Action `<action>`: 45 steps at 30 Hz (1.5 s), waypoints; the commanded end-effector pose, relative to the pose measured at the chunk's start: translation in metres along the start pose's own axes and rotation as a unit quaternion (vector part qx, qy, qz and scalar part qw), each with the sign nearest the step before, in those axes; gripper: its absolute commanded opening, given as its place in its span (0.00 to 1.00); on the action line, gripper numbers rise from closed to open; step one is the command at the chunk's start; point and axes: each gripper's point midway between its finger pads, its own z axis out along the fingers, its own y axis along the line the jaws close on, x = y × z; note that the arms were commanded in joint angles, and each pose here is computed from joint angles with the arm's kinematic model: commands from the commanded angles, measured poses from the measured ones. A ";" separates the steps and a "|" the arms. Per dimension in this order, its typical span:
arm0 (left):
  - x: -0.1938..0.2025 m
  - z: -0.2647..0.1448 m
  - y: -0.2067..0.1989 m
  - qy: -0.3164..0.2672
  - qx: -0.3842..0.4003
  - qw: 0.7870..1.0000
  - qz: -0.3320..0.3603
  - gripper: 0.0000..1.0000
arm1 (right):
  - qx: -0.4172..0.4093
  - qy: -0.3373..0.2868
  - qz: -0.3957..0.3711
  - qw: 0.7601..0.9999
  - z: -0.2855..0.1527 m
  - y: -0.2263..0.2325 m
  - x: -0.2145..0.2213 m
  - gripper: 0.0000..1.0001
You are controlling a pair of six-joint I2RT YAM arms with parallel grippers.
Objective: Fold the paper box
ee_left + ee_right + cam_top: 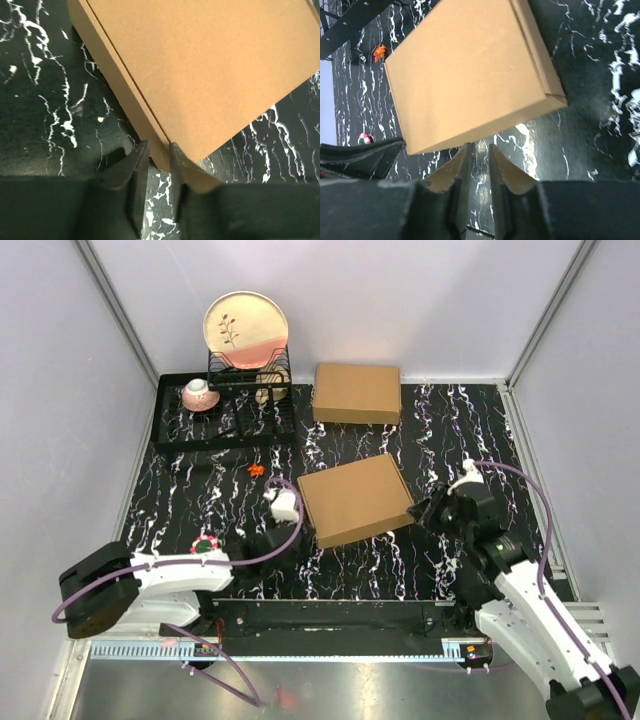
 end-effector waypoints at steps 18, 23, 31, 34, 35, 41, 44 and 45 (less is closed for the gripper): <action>-0.012 -0.018 0.089 -0.033 -0.168 0.977 -0.130 0.61 | 0.082 -0.063 0.003 0.995 0.075 -0.014 -0.047 0.52; -0.034 -0.004 0.083 -0.070 -0.129 0.979 -0.143 0.64 | 0.137 -0.061 -0.044 0.988 0.103 -0.032 -0.060 0.55; -0.024 0.029 0.054 -0.015 -0.040 0.989 -0.140 0.66 | 0.135 -0.011 -0.036 0.990 0.121 -0.049 -0.025 0.57; -0.017 0.042 0.042 0.018 -0.015 0.992 -0.124 0.66 | 0.137 0.001 -0.029 0.990 0.117 -0.055 -0.013 0.57; -0.019 0.045 0.036 0.025 -0.006 0.992 -0.124 0.66 | 0.136 0.006 -0.029 0.990 0.115 -0.056 -0.008 0.57; -0.008 0.060 0.040 0.048 -0.010 0.991 -0.124 0.65 | 0.123 0.018 -0.012 0.992 0.106 -0.060 0.009 0.56; -0.010 0.064 0.045 0.049 -0.018 0.991 -0.127 0.65 | 0.115 0.026 -0.003 0.993 0.103 -0.060 0.017 0.56; -0.011 0.065 0.047 0.048 -0.021 0.990 -0.127 0.65 | 0.113 0.027 0.000 0.993 0.102 -0.060 0.018 0.56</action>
